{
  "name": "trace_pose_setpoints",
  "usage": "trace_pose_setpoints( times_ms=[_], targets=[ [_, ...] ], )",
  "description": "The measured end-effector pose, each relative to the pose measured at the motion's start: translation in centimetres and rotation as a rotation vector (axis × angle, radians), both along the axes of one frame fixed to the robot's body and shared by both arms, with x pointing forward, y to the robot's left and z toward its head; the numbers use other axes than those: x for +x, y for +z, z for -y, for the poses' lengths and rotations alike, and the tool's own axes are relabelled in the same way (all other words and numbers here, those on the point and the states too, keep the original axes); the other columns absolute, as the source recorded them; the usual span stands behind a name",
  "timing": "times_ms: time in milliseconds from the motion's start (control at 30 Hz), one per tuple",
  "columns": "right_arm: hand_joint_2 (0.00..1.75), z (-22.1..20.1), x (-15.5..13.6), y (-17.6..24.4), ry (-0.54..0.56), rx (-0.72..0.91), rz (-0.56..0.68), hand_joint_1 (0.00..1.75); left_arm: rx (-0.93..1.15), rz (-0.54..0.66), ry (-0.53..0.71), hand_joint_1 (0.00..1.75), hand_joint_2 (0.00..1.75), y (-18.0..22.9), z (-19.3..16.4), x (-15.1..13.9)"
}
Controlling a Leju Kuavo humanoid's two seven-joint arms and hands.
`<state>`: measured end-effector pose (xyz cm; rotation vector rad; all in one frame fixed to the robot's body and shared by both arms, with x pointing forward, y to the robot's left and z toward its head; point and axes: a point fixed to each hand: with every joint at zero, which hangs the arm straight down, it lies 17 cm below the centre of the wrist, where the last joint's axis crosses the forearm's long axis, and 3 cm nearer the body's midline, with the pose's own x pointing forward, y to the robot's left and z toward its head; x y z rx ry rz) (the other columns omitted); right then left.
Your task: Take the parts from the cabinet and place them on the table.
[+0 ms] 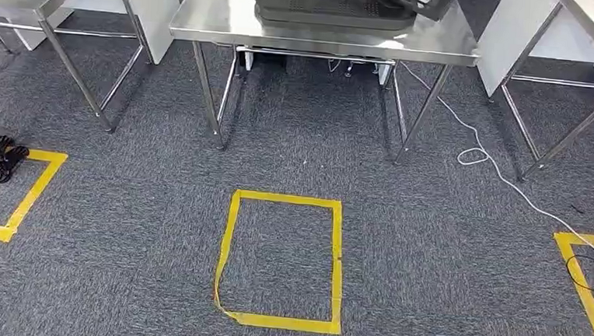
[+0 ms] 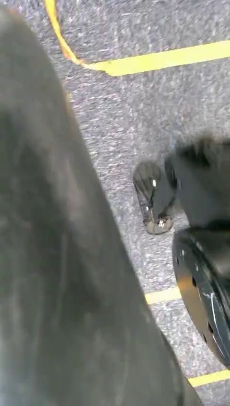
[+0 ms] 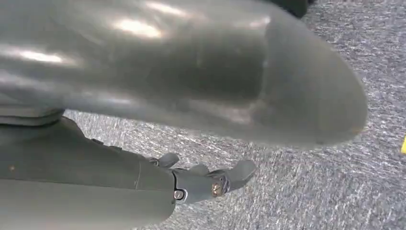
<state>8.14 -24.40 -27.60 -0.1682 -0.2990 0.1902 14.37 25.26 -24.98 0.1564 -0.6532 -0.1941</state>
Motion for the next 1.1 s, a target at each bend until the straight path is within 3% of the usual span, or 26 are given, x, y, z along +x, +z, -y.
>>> trace_pose_setpoints(
  times_ms=[1100],
  targets=[
    [0.0, -0.23, 0.09, 0.04, 0.14, -0.041, 0.004, 0.0, 0.028, -0.012, 0.007, 0.0, 0.0, -0.15, -0.31, -0.34]
  ],
)
